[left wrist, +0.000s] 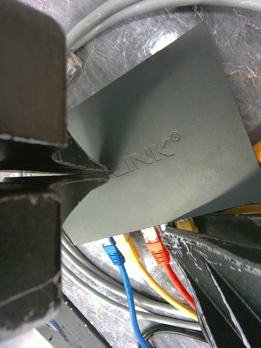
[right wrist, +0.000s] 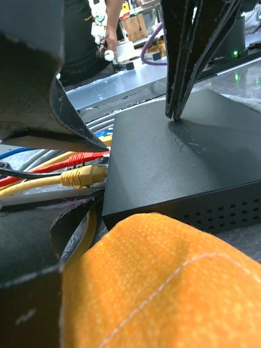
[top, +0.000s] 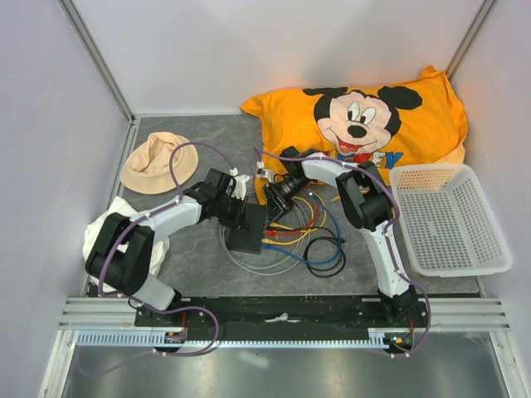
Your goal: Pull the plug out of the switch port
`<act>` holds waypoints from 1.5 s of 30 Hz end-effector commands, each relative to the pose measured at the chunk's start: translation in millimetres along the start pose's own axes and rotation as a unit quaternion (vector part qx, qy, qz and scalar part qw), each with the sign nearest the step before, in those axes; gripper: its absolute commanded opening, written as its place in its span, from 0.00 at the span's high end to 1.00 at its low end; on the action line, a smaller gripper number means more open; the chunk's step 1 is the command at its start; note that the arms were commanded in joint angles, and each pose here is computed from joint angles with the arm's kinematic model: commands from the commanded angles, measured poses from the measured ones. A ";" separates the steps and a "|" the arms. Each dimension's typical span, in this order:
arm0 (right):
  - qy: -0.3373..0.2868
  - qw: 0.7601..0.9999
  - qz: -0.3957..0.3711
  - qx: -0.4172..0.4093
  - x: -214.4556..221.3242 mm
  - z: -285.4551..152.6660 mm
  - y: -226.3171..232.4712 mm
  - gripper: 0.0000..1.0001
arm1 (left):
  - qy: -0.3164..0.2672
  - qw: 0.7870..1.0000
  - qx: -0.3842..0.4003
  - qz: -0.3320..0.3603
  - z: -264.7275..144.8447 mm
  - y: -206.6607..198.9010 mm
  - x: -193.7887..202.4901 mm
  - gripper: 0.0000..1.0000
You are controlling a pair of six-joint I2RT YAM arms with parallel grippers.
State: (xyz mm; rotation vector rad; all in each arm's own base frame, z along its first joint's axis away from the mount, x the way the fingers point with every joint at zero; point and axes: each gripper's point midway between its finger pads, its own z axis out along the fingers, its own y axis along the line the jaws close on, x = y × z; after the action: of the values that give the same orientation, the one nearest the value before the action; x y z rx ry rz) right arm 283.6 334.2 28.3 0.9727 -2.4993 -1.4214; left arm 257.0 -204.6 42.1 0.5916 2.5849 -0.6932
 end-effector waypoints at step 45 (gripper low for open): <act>0.021 0.988 0.071 0.133 22.8 -6.3 -68.1 0.97 | 0.005 1.000 0.014 -0.010 6.6 -0.3 0.3 0.98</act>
State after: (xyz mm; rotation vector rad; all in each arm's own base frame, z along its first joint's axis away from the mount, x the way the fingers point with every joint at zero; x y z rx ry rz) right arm 287.2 328.6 18.1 0.7520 -2.5297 -1.3556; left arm 258.4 -208.2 41.2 0.5954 2.5765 -0.7251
